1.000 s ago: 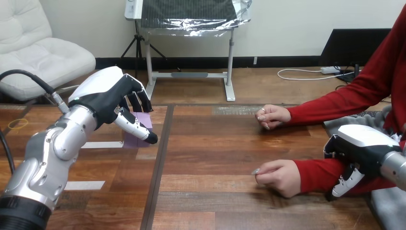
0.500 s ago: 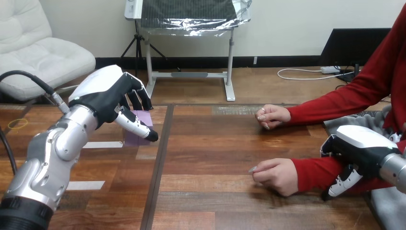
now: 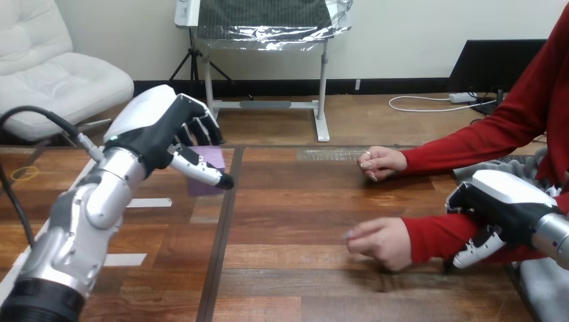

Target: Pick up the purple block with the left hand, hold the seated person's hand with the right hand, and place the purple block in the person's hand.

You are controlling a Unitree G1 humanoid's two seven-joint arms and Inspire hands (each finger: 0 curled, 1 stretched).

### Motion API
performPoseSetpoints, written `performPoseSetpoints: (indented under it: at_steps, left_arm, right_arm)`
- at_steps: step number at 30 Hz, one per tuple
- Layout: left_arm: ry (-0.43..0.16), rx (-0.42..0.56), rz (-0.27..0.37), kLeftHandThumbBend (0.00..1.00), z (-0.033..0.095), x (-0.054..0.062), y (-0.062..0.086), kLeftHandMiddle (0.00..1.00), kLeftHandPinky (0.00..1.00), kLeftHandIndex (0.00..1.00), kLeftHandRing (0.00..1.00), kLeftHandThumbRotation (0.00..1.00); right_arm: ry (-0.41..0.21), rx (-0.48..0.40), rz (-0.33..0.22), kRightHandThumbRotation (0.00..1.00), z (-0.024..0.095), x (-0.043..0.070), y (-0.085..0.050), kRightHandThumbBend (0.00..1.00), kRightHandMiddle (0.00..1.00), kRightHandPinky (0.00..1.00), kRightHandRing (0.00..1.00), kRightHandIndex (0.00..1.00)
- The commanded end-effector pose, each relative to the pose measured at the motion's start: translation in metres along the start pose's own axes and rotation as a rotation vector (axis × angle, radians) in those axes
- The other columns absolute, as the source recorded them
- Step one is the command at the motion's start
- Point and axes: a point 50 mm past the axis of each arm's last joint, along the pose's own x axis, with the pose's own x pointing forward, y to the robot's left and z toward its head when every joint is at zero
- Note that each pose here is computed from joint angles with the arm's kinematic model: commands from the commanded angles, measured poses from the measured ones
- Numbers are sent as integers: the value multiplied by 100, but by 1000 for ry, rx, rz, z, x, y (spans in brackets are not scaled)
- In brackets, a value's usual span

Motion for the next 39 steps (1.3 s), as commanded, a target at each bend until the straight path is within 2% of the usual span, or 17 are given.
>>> performPoseSetpoints:
  at_steps: [1, 11, 28, 39]
  left_arm:
    - [-18, -57, 68, 79, 7, 8, 7, 44, 37, 43, 39, 0]
    - [-11, -130, 51, 77, 8, 15, -9, 44, 38, 44, 40, 0]
    - [-9, -209, 18, 80, 16, 26, -36, 42, 36, 44, 38, 0]
    - [-37, -258, 9, 81, 26, 31, -49, 41, 33, 43, 36, 0]
  right_arm:
    - [-108, 28, -133, 16, 17, 5, -26, 80, 30, 23, 25, 30]
    - [-178, 60, -183, 14, 28, 7, -28, 83, 30, 24, 25, 30]
    - [-251, 86, -195, 16, 47, 13, -29, 82, 32, 26, 28, 33]
    - [-274, 105, -197, 18, 59, 19, -28, 81, 32, 26, 28, 33]
